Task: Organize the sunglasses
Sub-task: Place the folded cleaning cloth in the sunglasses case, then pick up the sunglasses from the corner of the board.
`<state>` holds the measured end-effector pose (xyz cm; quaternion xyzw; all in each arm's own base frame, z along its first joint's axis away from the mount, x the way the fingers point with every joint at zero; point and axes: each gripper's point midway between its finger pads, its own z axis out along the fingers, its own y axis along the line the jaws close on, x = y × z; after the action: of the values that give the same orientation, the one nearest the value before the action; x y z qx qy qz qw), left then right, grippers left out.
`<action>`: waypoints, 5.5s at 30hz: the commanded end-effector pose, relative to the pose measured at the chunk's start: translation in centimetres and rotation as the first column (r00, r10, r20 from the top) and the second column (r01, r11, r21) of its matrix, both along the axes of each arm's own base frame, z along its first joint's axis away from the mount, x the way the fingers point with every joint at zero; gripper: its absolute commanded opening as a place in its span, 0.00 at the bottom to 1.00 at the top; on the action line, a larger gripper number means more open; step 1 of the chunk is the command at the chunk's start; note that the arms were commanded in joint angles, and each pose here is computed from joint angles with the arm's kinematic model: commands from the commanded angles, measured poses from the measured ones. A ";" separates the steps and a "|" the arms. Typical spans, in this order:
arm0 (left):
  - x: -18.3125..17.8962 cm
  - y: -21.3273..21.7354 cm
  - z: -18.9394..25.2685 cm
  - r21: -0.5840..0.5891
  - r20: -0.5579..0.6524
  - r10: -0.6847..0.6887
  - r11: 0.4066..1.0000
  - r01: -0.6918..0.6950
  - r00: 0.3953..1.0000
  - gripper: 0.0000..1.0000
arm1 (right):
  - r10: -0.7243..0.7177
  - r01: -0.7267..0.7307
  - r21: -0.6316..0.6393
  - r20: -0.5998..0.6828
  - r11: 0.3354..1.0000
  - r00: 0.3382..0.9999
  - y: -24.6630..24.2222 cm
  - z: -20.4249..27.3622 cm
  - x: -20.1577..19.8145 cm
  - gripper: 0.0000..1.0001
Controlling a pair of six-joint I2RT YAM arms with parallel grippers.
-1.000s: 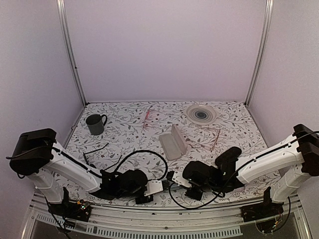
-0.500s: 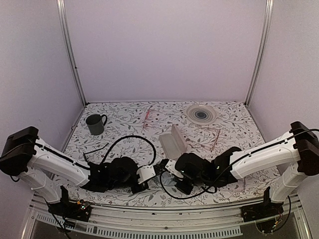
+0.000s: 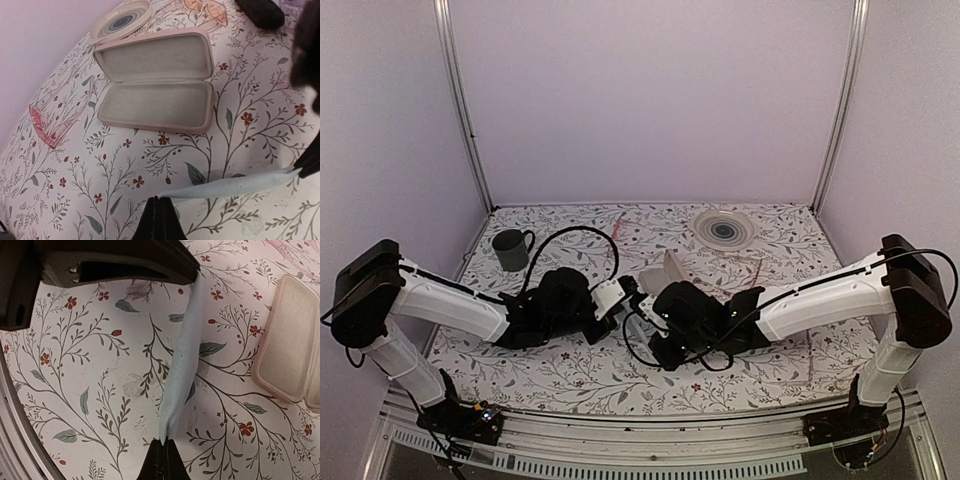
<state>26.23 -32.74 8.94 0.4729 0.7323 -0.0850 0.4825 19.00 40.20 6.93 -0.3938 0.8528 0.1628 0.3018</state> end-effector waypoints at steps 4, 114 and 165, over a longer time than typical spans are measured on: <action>3.9 -1.3 0.6 -0.027 0.005 0.022 0.999 -0.022 1.000 0.00 | -0.120 0.131 0.114 -0.099 0.985 0.988 1.1 1.4 3.3 0.00; 12.7 -6.2 6.5 -0.060 -0.024 0.023 0.998 -0.024 0.999 0.77 | -0.438 0.486 0.287 -0.218 0.825 0.872 -2.4 11.9 11.0 0.61; -5.0 24.5 -3.2 0.237 -0.625 0.779 0.131 -0.963 -0.048 0.43 | -0.735 0.675 0.310 0.146 0.670 0.663 -18.4 5.3 12.7 0.99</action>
<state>21.19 -8.40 6.63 -0.2357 0.9486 -0.0028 0.2111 31.08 21.39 11.43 -0.0141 0.8748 0.0649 0.4798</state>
